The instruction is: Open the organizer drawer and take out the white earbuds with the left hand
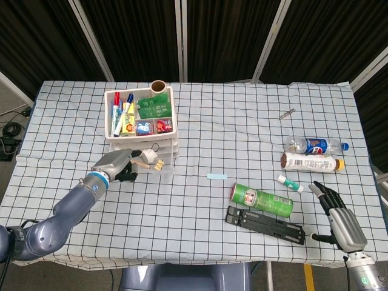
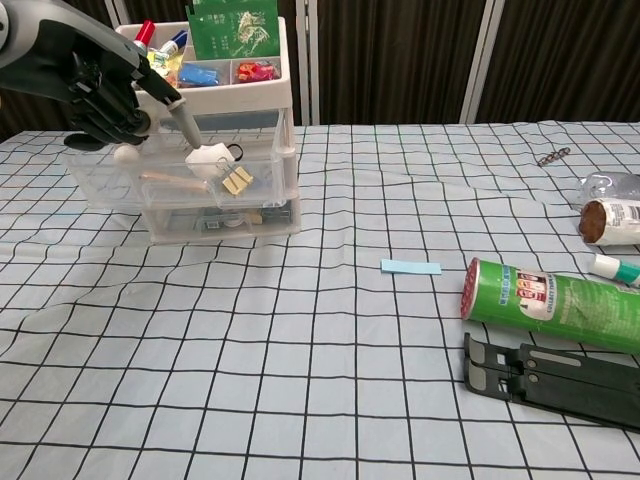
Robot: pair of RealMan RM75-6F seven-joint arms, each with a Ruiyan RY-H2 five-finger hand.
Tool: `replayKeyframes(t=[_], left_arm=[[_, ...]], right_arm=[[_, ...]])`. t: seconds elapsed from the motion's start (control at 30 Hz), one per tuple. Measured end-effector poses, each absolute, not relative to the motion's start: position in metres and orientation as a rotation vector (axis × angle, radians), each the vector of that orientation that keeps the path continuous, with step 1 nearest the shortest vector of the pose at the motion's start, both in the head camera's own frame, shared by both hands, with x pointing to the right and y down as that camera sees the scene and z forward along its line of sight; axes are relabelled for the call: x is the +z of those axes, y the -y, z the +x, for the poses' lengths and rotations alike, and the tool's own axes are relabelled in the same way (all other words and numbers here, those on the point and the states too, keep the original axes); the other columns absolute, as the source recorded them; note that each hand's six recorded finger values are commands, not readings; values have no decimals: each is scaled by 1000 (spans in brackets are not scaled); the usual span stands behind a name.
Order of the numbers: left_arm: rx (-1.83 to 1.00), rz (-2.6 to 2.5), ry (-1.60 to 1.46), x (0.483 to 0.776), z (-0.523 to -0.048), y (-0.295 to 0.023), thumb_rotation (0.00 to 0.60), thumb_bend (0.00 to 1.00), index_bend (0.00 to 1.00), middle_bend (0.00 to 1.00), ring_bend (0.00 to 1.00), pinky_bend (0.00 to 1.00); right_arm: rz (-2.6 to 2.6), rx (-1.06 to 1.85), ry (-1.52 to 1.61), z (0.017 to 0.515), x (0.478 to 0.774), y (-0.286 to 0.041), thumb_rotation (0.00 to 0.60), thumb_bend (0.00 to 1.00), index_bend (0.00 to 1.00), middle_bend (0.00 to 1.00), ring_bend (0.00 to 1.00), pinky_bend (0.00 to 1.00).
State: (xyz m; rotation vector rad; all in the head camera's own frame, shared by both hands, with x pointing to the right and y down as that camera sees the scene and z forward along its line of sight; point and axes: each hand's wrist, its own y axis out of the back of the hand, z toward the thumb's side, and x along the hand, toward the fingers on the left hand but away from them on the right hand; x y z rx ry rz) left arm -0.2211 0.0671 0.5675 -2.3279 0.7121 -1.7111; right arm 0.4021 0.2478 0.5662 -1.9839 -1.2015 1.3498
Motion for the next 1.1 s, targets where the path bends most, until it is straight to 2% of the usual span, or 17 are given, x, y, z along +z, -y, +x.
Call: replayKeyframes(t=[0.2,0.23,0.3,0.4,0.6,0.8,0.97,1.1], left_arm=[[-1623,-2306,-738,553,-223,-62,600,577,324,927,869,753],[-1608,-2297,-741,551,-223,-60,600,523,316,924,869,750],[-1571,-2271,-747,546,-223,-56,600,344,289,910,859,732],[-1513,-2211,-740,540,-223,-50,600,187,261,892,841,710],[-1350,-2019,-668,531,-218,-38,600,67,262,878,825,695],[-1159,-1801,-520,527,-211,-31,600,63,366,878,824,695],[-1040,-1664,-411,531,-212,-29,600,3,365,878,824,695],[-1011,-1636,-368,540,-218,-26,600,0,366,878,822,695]], right_arm=[[-1985,1355,1195,402,567,-249,600,111,0,0,0,0],[-1984,1357,1196,402,568,-249,600,111,0,0,0,0],[-1982,1361,1199,403,568,-248,600,111,0,0,0,0],[-1976,1372,1202,405,570,-247,600,111,0,0,0,0],[-1970,1380,1197,406,574,-246,600,111,0,0,0,0],[-1962,1389,1196,407,576,-246,600,111,0,0,0,0],[-1954,1400,1195,408,580,-245,600,111,0,0,0,0],[-1949,1409,1197,410,582,-244,600,111,0,0,0,0]])
